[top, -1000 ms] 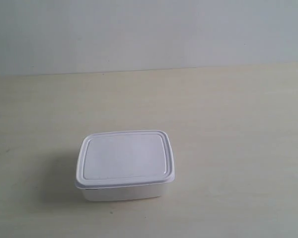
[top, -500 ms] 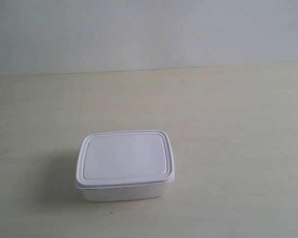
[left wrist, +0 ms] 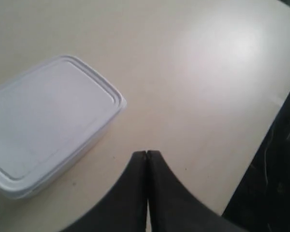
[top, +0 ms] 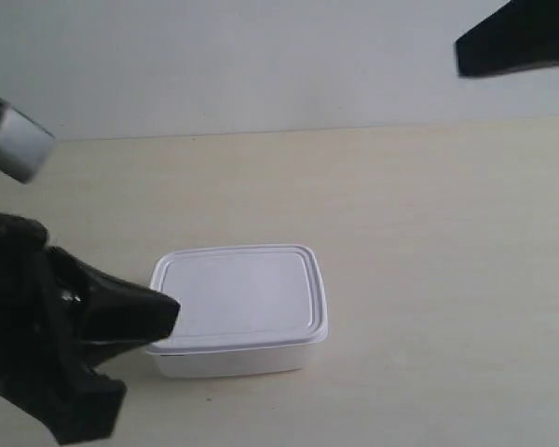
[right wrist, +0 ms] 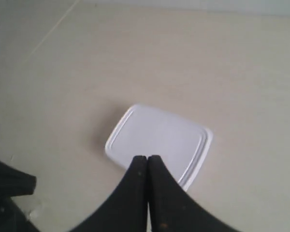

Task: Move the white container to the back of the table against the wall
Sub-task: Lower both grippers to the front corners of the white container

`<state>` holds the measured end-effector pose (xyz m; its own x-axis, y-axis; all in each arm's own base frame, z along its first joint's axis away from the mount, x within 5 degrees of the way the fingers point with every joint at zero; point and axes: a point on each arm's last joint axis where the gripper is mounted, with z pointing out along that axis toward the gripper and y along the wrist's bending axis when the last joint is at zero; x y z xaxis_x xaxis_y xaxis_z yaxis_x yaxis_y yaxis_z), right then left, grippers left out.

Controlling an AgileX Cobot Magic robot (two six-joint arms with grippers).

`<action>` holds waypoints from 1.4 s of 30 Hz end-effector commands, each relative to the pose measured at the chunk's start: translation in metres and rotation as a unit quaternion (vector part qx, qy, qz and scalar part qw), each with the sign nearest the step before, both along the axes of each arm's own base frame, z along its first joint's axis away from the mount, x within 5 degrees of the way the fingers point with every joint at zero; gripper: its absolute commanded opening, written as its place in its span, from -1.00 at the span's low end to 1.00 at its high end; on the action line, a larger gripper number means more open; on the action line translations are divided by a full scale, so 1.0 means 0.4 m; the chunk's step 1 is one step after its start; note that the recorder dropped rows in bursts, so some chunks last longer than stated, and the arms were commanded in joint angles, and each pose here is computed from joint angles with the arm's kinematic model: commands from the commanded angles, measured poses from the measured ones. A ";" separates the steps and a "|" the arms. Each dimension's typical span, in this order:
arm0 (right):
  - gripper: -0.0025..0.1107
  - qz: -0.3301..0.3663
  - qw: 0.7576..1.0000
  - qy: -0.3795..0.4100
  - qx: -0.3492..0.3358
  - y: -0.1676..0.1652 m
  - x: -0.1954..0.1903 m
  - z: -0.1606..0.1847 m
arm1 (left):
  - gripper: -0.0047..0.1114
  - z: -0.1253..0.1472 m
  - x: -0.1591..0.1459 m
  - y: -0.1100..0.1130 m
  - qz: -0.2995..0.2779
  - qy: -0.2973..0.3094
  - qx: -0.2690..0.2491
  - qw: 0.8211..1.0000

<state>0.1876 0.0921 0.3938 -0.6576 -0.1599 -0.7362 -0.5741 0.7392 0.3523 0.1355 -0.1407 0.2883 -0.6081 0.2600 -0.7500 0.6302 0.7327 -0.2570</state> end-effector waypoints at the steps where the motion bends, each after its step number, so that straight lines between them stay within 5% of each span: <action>1: -0.96 0.053 0.995 0.031 -0.073 0.089 -0.001 -0.048 | -0.92 -0.050 0.017 -0.042 -0.017 0.041 0.034 0.998; 10: -0.96 0.097 0.967 0.109 -0.210 0.246 0.005 -0.262 | -0.92 -0.173 0.048 -0.064 -0.001 0.101 0.091 0.991; 22: -0.96 0.099 0.943 0.182 -0.262 0.313 0.058 -0.580 | -0.92 -0.299 0.086 -0.030 0.077 0.137 0.111 0.981; 42: -0.96 0.091 0.963 0.142 -0.211 0.348 0.088 -0.608 | -0.92 -0.401 0.161 -0.026 0.129 0.120 0.123 0.977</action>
<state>0.2216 0.2302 0.1509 -0.7630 -0.5379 -0.3586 -0.6272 0.7503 0.2089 0.1976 -0.1515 0.1311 -0.8295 0.2429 -0.5030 0.3713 0.9125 -0.1716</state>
